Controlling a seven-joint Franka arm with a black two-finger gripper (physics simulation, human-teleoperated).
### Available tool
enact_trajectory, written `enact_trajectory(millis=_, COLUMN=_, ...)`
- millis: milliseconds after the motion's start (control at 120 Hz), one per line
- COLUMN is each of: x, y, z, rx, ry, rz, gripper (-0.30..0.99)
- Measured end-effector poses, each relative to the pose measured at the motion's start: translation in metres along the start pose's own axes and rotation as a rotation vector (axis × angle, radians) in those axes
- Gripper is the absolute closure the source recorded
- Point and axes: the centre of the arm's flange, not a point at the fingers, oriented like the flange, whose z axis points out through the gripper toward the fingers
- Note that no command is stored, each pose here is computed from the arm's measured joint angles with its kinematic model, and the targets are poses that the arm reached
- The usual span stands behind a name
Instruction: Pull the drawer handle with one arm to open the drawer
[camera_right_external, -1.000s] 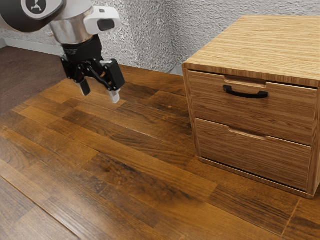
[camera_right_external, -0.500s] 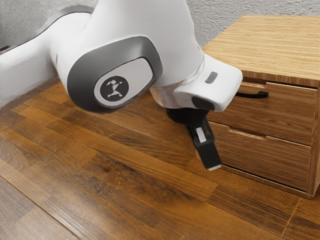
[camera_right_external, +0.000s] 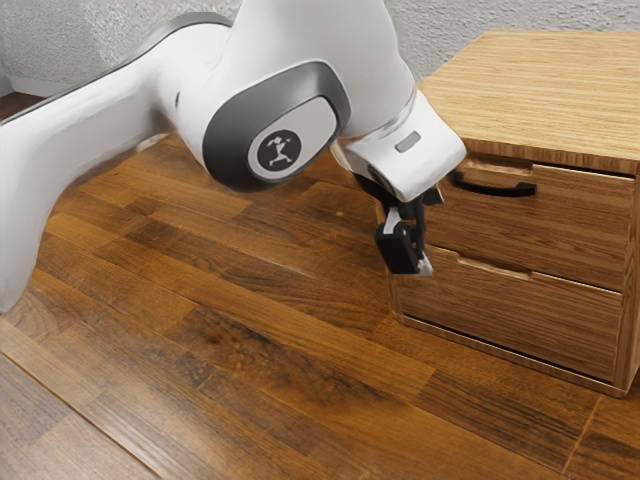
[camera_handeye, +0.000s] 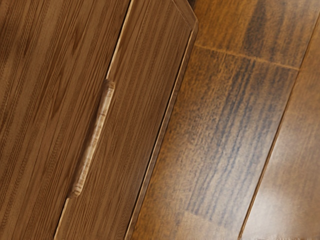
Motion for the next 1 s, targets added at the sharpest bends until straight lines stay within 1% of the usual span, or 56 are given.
enact_trajectory(millis=67, x=-0.004, y=-0.013, z=0.0, rx=0.018, ry=0.009, rz=0.019, gripper=0.0)
enact_trajectory(millis=150, x=-0.002, y=-0.018, z=-0.001, rx=0.033, ry=0.015, rz=0.057, gripper=0.0)
enact_trajectory(millis=383, x=0.008, y=-0.012, z=-0.002, rx=0.052, ry=0.023, rz=0.171, gripper=0.0)
enact_trajectory(millis=483, x=-0.005, y=-0.024, z=-0.002, rx=0.075, ry=0.021, rz=0.187, gripper=0.0)
enact_trajectory(millis=600, x=-0.015, y=-0.033, z=-0.005, rx=0.094, ry=0.038, rz=0.214, gripper=0.0)
enact_trajectory(millis=733, x=-0.006, y=-0.035, z=0.001, rx=0.089, ry=0.071, rz=0.268, gripper=0.0)
enact_trajectory(millis=850, x=-0.001, y=-0.046, z=0.01, rx=0.082, ry=0.103, rz=0.296, gripper=0.0)
enact_trajectory(millis=917, x=-0.003, y=-0.053, z=0.019, rx=0.074, ry=0.109, rz=0.305, gripper=0.0)
enact_trajectory(millis=1000, x=-0.002, y=-0.061, z=0.028, rx=0.077, ry=0.099, rz=0.315, gripper=0.0)
